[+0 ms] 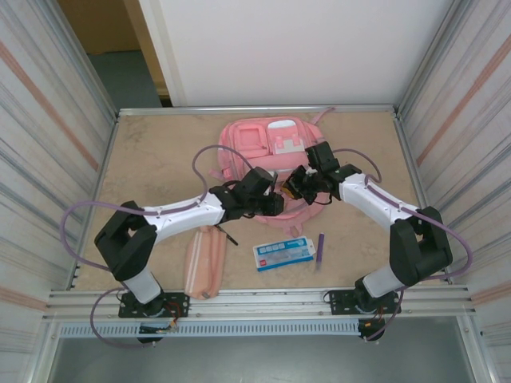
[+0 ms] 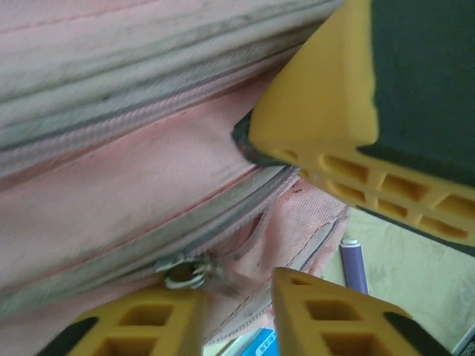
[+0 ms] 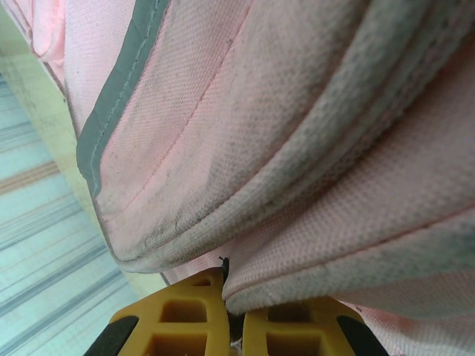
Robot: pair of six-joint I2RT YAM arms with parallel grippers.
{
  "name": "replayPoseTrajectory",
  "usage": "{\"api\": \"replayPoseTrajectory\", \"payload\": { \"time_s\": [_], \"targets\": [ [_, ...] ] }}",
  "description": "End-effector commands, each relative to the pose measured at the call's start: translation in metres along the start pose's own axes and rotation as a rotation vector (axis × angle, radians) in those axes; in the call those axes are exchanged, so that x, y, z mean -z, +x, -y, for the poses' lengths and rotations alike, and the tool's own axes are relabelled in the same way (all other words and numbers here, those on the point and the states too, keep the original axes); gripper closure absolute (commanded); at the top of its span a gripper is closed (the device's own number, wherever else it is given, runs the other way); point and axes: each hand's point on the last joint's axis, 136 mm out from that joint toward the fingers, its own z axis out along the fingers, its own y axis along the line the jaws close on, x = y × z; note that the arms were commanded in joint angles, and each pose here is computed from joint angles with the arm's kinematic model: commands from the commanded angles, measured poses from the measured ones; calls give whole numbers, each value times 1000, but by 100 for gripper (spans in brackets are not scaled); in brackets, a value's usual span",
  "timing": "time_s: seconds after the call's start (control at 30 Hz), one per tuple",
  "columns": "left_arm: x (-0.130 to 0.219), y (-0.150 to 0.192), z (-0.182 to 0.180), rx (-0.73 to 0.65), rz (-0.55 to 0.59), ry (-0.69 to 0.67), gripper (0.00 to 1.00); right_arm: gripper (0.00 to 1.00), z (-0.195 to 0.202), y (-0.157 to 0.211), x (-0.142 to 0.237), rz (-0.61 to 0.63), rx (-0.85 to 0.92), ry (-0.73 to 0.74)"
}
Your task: Pack the student bag
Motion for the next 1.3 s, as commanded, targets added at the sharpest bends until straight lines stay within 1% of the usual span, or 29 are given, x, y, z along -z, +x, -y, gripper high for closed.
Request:
{"api": "replayPoseTrajectory", "payload": {
  "time_s": [0.0, 0.03, 0.1, 0.17, 0.23, 0.27, 0.3, 0.33, 0.37, 0.47, 0.53, 0.6, 0.63, 0.7, 0.87, 0.93, 1.1, 1.17, 1.27],
  "targets": [
    [0, -10, 3, -12, 28, -17, 84, 100, -33, 14, 7, -55, 40, -102],
    [2, -11, 2, -17, 34, -24, 88, 100, -33, 15, 7, -56, 39, -100],
    [6, -12, -1, -34, 41, -41, 92, 100, -31, 14, 7, -51, 38, -96],
    [9, -13, -7, -47, 43, -66, 94, 100, -31, 14, 6, -53, 39, -97],
    [12, -13, -12, -33, 38, -62, 95, 100, -31, 14, 6, -56, 40, -98],
    [14, -14, -15, -20, 38, -54, 94, 100, -32, 14, 7, -55, 40, -101],
    [14, -14, -13, -9, 35, -26, 88, 100, -32, 14, 7, -53, 41, -103],
    [15, -13, -9, -4, 33, 12, 76, 100, -31, 14, 7, -49, 40, -100],
    [15, -13, -7, 1, 32, 34, 69, 100, -31, 13, 7, -49, 41, -101],
    [14, -7, 1, 21, 20, 95, 67, 100, -34, 15, 6, -60, 39, -109],
    [12, -4, 10, 31, 11, 157, 64, 100, -36, 17, 6, -66, 39, -114],
    [9, -4, 10, 46, 16, 167, 64, 100, -38, 19, 7, -67, 38, -120],
    [6, -4, 6, 59, 18, 146, 64, 100, -40, 20, 7, -70, 36, -127],
    [2, -4, -6, 87, 18, 83, 65, 100, -42, 24, 7, -84, 29, -139],
    [0, -11, -17, 118, 47, 7, 66, 100, -51, 37, 10, -76, 22, -165],
    [1, -15, -25, 142, 73, -37, 70, 100, -55, 44, 11, -76, 11, -177],
    [4, -16, -46, 182, 100, -143, 85, 100, -53, 49, 13, -48, -2, -175],
    [6, -18, -49, 181, 110, -143, 89, 100, -50, 51, 12, -54, -6, -168],
    [9, -19, -51, 162, 99, -118, 91, 100, -46, 52, 12, -53, -15, -165]
  ]
}}
